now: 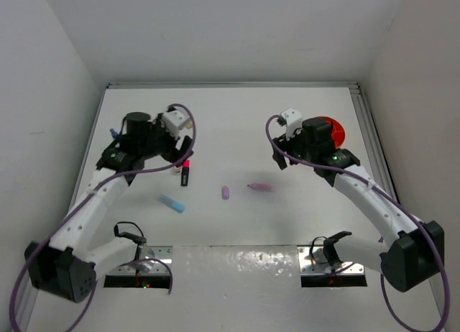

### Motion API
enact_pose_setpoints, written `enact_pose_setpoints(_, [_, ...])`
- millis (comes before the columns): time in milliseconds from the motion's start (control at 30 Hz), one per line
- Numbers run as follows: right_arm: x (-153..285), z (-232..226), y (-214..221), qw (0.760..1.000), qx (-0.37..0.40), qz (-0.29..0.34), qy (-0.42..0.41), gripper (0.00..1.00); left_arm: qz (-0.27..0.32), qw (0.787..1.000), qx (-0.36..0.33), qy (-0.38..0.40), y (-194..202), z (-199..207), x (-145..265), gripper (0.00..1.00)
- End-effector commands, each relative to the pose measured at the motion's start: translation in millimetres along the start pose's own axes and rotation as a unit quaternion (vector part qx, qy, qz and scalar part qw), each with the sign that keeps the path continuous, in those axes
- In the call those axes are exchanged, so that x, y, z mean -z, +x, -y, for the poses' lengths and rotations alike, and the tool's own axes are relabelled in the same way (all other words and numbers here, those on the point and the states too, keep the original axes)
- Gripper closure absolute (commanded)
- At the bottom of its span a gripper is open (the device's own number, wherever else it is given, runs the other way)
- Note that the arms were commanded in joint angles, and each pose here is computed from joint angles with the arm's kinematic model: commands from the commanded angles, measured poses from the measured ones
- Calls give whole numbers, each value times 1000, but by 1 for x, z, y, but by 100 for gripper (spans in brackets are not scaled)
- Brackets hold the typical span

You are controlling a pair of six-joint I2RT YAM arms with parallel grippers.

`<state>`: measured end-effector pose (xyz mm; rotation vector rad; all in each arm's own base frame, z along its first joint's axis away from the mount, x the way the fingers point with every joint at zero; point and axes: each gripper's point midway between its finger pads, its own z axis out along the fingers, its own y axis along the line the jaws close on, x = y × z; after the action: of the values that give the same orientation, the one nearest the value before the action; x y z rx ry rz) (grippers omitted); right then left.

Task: Sort the stationery into containers
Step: Pick up the pen cap from the center of the board.

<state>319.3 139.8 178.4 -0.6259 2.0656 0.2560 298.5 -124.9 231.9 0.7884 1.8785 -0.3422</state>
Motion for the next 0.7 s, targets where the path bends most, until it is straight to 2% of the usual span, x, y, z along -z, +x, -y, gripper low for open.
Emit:
enact_pose_setpoints(0, [1, -4, 37, 997, 40, -64, 14, 32, -150, 983, 67, 78, 52, 51, -14, 31])
enact_pose_setpoints(33, [-3, -7, 48, 997, 34, -72, 11, 37, -164, 980, 59, 99, 52, 69, -21, 54])
enact_pose_setpoints(67, [-8, -11, 49, 998, 21, -65, 10, 38, -174, 977, 67, 101, 53, 78, -26, 57])
enact_pose_setpoints(100, [-10, -14, 54, 998, 14, -65, 8, 37, -188, 973, 72, 112, 54, 86, -35, 57])
enact_pose_setpoints(133, [-13, -17, 68, 997, -8, -73, 8, 30, -193, 970, 66, 134, 53, 106, -39, 54])
enact_pose_setpoints(233, [-22, -28, 82, 997, -55, -62, -2, 21, -219, 958, 93, 161, 61, 144, -56, 44])
enact_pose_setpoints(333, [-27, -37, 93, 994, -86, -66, -14, 21, -251, 947, 157, 126, 80, 162, -75, 47])
enact_pose_setpoints(433, [-28, -43, 105, 991, -105, -85, -12, 21, -282, 938, 191, 61, 100, 151, -92, 47])
enact_pose_setpoints(533, [-28, -49, 114, 990, -112, -88, -4, 22, -313, 920, 237, -1, 116, 138, -109, 47])
enact_pose_setpoints(667, [-26, -54, 118, 991, -113, -75, 2, 22, -317, 918, 237, -15, 120, 140, -127, 46])
